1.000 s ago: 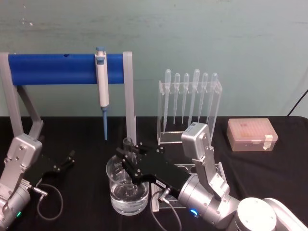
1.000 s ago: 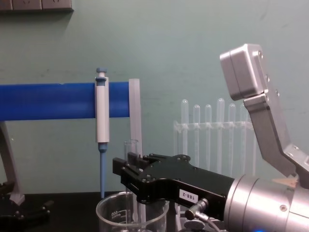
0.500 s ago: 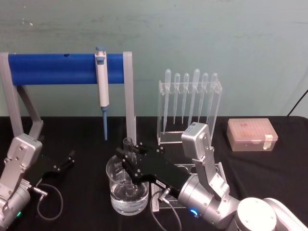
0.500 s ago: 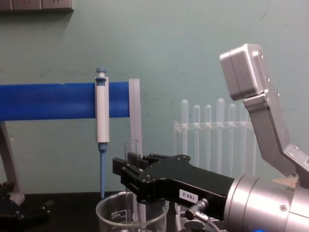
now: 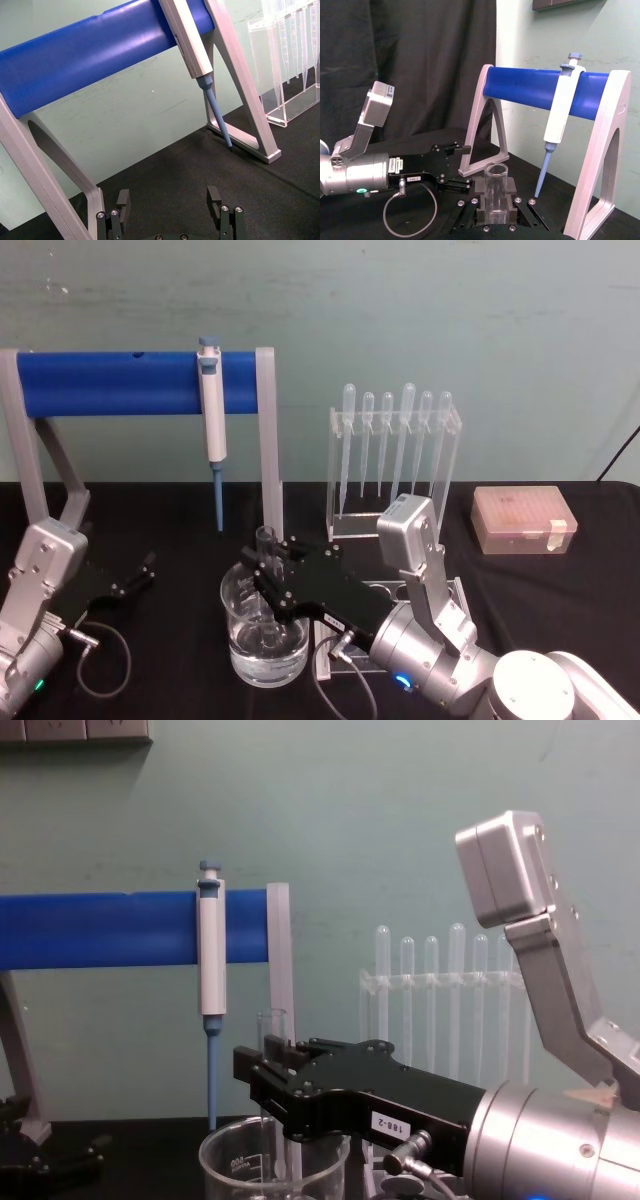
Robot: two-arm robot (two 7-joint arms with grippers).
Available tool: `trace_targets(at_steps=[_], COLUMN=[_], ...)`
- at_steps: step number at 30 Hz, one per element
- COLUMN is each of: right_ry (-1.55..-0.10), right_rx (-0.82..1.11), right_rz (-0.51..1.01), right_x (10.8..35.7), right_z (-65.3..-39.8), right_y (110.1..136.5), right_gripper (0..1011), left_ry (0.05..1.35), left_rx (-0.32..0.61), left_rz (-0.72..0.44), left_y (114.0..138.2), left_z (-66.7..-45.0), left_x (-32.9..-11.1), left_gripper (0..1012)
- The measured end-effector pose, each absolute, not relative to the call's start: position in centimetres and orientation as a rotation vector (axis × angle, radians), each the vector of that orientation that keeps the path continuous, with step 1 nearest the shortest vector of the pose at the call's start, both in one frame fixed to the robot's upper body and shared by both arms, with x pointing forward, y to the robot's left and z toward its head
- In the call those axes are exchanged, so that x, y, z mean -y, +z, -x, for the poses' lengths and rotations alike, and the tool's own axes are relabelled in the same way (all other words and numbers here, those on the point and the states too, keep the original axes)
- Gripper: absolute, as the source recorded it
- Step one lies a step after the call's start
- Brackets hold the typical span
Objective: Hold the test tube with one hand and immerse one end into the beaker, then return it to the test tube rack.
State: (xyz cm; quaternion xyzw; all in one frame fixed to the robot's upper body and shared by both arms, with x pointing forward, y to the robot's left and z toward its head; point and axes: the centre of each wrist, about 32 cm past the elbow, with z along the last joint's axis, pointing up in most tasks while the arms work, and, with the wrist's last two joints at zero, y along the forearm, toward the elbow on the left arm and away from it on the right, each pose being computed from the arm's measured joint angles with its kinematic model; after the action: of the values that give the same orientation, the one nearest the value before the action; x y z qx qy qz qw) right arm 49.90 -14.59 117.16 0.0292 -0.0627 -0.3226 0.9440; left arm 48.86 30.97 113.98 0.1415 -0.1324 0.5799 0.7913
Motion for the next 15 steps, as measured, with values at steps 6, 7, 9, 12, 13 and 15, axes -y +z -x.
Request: trace_targets(at_steps=[6,7,9,12,13,15], right_ry=[-0.658,-0.658,-0.658,-0.658,-0.658,-0.658], right_rx=[0.128,0.128,0.128,0.128,0.128,0.128], right_rz=[-0.059,-0.059,-0.059,-0.059,-0.059,-0.059], right_x=[14.59,14.59,14.59,14.59,14.59,14.59], right_z=[-49.90,-49.90,-49.90,-49.90,-49.90,-49.90], right_y=[117.16,117.16,117.16,117.16,117.16,117.16], right_gripper=[224,224,225,225,224,225], left_ry=[1.248,1.248,1.248,1.248,1.248,1.248], left_rx=[0.285,0.285,0.285,0.285,0.285,0.285], left_rz=[-0.304,-0.304,-0.305,-0.304,-0.304,-0.304], left_y=[113.98,113.98,113.98,113.98,113.98,113.98], left_z=[-48.86,-48.86,-48.86,-48.86,-48.86,-48.86], left_x=[-30.97,-30.97,-30.97,-30.97,-30.96,-30.97], left_gripper=[1000,1000,1000,1000,1000,1000])
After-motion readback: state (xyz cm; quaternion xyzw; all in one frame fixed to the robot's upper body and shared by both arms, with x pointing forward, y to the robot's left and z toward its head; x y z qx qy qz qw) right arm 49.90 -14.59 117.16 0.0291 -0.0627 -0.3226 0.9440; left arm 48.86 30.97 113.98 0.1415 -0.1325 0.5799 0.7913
